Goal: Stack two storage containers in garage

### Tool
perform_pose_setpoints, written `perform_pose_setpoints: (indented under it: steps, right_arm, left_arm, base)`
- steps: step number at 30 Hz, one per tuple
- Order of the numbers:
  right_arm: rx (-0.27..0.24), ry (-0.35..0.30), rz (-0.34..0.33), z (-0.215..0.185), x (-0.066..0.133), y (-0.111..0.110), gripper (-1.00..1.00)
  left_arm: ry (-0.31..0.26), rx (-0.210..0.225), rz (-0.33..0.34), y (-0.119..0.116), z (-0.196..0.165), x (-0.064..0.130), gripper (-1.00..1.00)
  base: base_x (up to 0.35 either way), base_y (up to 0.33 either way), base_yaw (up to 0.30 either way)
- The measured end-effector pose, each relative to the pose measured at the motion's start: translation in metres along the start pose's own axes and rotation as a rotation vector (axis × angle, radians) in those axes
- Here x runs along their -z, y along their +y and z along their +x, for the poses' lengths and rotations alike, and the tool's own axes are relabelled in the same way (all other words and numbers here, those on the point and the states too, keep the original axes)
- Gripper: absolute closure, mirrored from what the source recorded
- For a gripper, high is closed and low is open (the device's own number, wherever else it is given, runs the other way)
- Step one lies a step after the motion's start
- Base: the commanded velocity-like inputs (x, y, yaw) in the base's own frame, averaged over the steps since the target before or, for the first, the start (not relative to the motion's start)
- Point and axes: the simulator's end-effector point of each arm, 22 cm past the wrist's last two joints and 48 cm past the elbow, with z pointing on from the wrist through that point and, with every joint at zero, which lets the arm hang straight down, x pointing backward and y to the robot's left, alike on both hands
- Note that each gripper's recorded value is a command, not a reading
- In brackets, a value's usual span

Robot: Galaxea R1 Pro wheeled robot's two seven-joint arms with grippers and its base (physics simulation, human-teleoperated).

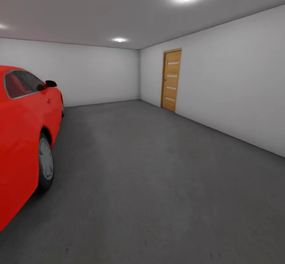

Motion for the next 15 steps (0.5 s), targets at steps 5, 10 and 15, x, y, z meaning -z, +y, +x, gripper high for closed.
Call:
perform_pose_setpoints:
  steps: [5,10,15]
  right_arm:
    - [0.001,0.002,0.0,0.0005,0.0,-0.0005,-1.0]
    - [0.002,0.002,0.0,0.0005,0.0,-0.0005,-1.0]
    - [0.002,0.003,0.0,0.0012,0.0001,-0.0005,-1.0]
  left_arm:
    - [0.0,0.0,0.0,0.0001,0.0,0.0,-1.0]
    - [0.0,0.0,-0.001,0.0004,-0.0001,0.0,-1.0]
    - [0.0,0.0,-0.001,0.001,-0.0002,0.0,-1.0]
  base:
    - [0.321,0.0,0.0]
    - [0.321,0.0,0.0]
    - [0.321,0.0,0.0]
